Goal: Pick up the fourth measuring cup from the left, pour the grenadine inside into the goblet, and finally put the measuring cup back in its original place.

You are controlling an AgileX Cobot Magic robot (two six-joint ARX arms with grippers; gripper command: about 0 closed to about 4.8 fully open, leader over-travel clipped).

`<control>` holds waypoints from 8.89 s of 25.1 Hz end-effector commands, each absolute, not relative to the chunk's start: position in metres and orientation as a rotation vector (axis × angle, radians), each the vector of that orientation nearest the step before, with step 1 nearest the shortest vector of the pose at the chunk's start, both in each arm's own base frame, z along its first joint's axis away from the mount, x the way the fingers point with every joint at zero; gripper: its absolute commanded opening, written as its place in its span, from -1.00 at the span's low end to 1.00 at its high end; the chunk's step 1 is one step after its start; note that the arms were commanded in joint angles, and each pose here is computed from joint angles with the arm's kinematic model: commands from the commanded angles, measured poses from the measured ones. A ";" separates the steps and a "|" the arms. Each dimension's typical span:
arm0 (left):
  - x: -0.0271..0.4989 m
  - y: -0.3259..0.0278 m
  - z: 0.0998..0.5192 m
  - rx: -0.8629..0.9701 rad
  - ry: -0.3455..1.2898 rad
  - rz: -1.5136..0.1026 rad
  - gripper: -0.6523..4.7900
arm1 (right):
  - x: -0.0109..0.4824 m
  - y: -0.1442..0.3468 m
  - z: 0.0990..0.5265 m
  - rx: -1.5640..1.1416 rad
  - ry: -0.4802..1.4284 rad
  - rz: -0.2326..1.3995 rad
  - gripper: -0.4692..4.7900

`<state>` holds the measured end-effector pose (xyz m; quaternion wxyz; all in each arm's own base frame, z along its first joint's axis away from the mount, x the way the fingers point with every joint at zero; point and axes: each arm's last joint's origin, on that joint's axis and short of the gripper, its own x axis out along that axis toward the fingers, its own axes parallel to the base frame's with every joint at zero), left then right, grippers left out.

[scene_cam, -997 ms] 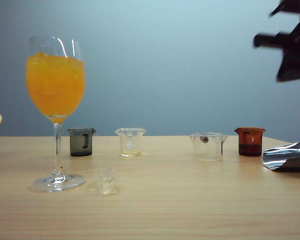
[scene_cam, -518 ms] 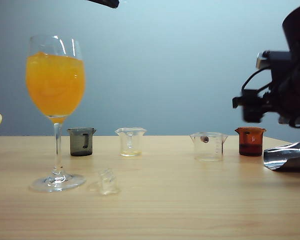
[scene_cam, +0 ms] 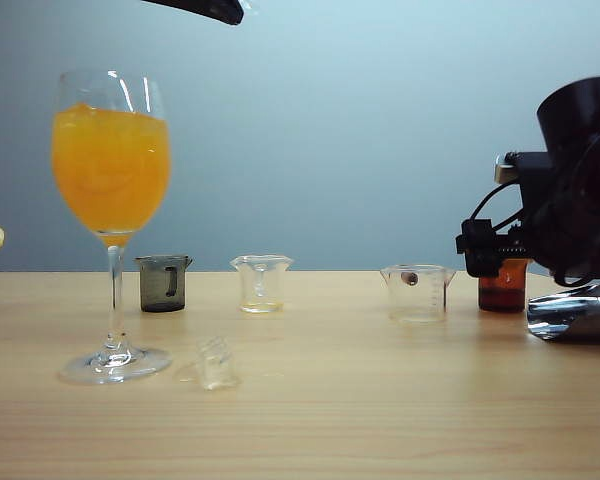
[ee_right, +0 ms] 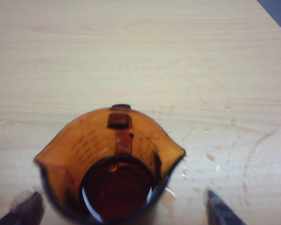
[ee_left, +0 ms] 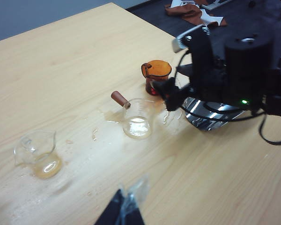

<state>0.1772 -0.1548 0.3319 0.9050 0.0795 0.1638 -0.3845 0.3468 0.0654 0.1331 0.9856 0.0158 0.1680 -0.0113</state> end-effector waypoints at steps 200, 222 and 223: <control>0.101 -0.049 0.334 0.160 0.647 -0.455 -0.78 | 0.216 0.321 0.331 -1.238 -0.460 0.741 -0.19; 0.094 -0.046 0.334 0.160 0.644 -0.454 -0.78 | 0.211 0.328 0.332 -1.221 -0.516 0.735 -0.19; 0.092 -0.045 0.335 0.160 0.633 -0.449 -0.78 | 0.211 0.328 0.332 -1.219 -0.518 0.732 -0.19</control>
